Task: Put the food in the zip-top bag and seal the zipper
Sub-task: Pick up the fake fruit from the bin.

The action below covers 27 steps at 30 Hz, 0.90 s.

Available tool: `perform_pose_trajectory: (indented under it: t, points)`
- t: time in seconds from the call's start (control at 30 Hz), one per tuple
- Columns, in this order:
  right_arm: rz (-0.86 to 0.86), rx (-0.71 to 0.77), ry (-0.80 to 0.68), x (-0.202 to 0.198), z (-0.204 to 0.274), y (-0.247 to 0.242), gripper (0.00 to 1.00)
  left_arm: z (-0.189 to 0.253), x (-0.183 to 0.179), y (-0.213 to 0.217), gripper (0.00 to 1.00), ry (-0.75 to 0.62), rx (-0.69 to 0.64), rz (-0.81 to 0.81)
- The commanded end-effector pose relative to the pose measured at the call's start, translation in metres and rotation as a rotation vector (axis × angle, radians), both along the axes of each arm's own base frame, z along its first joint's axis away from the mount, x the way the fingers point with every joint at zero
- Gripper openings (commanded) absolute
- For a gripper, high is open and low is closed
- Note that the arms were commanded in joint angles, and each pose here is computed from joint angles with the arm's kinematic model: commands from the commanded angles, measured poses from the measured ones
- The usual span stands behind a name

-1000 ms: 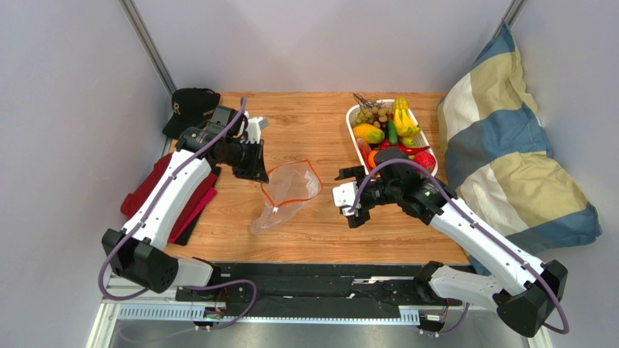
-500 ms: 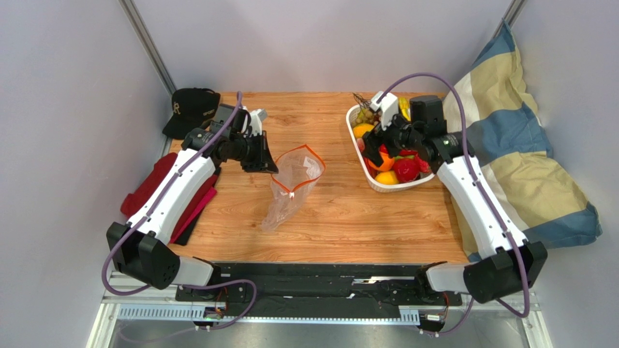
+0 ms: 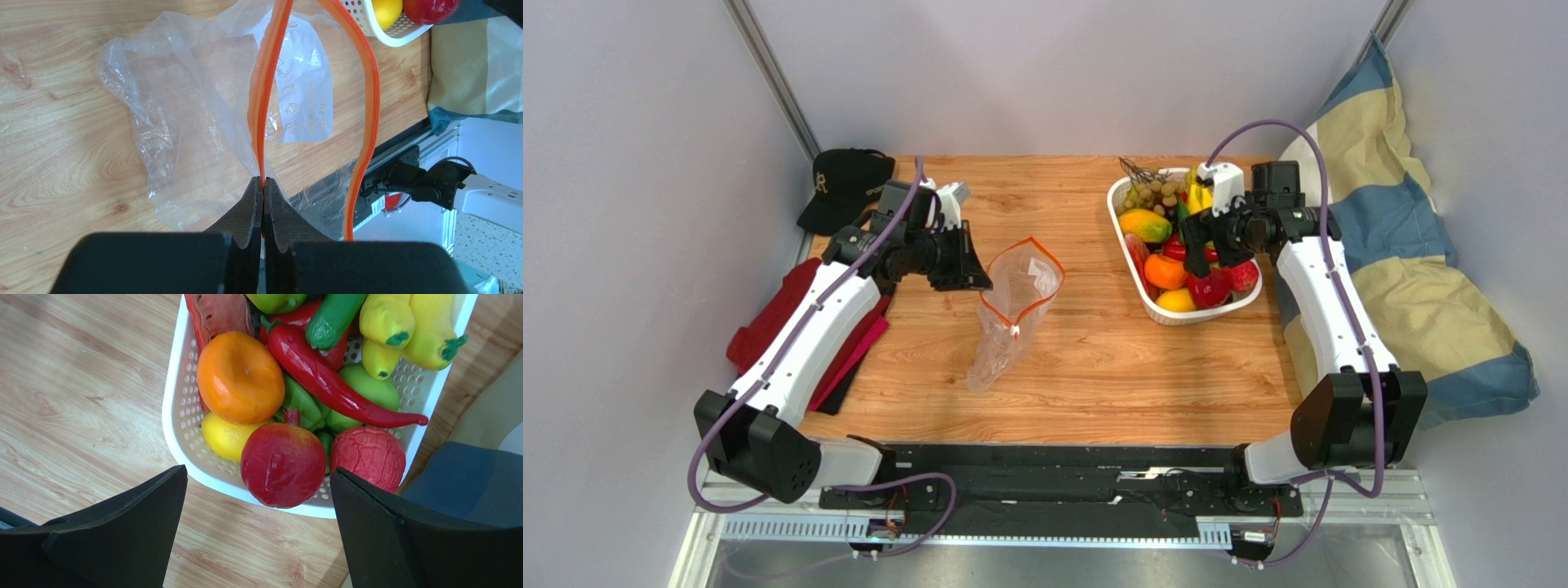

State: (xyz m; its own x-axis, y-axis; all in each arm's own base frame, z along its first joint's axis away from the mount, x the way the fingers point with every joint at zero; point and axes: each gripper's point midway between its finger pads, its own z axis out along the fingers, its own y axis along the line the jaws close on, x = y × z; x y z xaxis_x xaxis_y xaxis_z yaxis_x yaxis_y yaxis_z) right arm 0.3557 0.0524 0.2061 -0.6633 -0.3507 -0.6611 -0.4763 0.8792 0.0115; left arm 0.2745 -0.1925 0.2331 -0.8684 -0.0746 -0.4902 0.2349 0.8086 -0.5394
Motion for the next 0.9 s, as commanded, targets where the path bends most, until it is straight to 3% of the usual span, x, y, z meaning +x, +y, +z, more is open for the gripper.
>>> perform_pose_trajectory:
  t: [0.0, 0.6, 0.7, 0.73, 0.87]
  points:
    - [-0.03, -0.087, 0.045, -0.006, -0.023, -0.016, 0.91, 0.012, 0.003, -0.003, 0.0, -0.044, -0.034, 0.0]
    - [-0.134, -0.161, 0.17, -0.002, -0.086, -0.022, 0.88, 0.004, -0.006, -0.006, 0.0, -0.018, -0.044, -0.033]
    - [-0.14, -0.149, 0.155, -0.004, -0.071, -0.021, 0.72, 0.004, -0.008, -0.007, 0.0, -0.023, -0.044, -0.05]
    - [-0.144, -0.143, 0.155, -0.007, -0.067, -0.021, 0.61, 0.003, -0.009, -0.008, 0.0, -0.024, -0.043, -0.054]
    - [-0.133, -0.066, 0.115, -0.013, -0.032, -0.009, 0.47, 0.003, -0.015, -0.013, 0.0, -0.021, -0.057, -0.077]
